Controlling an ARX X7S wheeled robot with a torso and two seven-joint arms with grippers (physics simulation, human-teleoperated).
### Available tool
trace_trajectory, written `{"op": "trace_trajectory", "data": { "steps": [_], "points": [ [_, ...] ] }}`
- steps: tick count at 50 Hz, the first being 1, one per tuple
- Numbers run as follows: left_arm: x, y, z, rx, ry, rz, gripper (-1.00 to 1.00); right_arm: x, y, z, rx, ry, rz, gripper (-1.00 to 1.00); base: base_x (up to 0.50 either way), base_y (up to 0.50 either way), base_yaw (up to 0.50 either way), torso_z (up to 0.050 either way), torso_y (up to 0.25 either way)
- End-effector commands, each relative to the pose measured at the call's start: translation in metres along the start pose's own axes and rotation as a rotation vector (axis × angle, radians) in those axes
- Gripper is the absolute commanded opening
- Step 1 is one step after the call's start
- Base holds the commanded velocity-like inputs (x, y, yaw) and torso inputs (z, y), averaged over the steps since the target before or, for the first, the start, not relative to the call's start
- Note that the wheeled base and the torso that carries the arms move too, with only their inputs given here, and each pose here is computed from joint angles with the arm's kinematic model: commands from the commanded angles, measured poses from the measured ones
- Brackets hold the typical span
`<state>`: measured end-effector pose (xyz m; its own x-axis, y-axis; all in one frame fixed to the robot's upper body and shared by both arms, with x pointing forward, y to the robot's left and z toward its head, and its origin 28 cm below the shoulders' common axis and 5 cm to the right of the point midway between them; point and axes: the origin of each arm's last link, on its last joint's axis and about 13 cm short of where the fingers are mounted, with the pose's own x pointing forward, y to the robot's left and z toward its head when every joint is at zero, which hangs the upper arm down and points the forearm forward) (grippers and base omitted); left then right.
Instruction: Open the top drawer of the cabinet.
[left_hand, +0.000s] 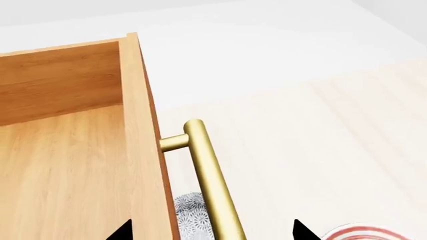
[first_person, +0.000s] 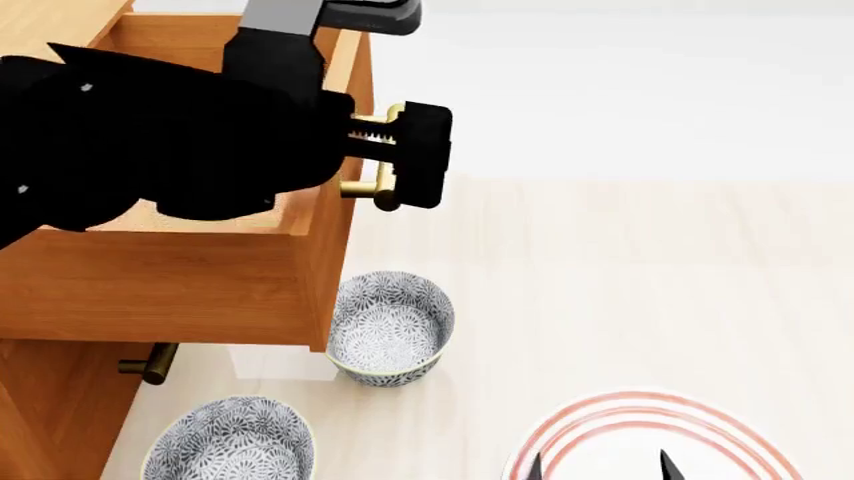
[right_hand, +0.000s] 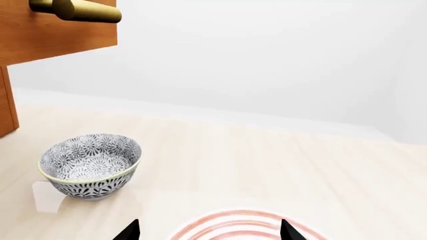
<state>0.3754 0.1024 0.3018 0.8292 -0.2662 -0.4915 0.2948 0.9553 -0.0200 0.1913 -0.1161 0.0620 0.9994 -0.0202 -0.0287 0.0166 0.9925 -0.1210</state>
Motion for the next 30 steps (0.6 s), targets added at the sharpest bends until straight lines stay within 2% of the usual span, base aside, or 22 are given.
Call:
{"op": "trace_trajectory", "data": {
  "steps": [1, 16, 25, 30],
  "points": [
    [-0.045, -0.047, 0.051, -0.072, -0.133, -0.283, 1.0, -0.002, -0.001, 0.005, 0.0, -0.009, -0.005, 1.0, 0.0, 0.0, 0.0, 0.0, 0.011],
    [-0.08, -0.045, 0.083, -0.008, -0.22, -0.219, 1.0, -0.005, -0.001, 0.006, 0.002, -0.015, 0.0, 1.0, 0.0, 0.0, 0.0, 0.0, 0.001],
    [-0.106, -0.034, 0.097, 0.053, -0.297, -0.141, 1.0, -0.008, -0.002, 0.007, 0.004, -0.022, -0.001, 1.0, 0.0, 0.0, 0.0, 0.0, 0.0],
    [-0.136, -0.024, 0.099, 0.118, -0.379, -0.104, 1.0, -0.009, -0.001, 0.009, 0.002, -0.026, 0.003, 1.0, 0.0, 0.0, 0.0, 0.0, 0.0]
  ]
}}
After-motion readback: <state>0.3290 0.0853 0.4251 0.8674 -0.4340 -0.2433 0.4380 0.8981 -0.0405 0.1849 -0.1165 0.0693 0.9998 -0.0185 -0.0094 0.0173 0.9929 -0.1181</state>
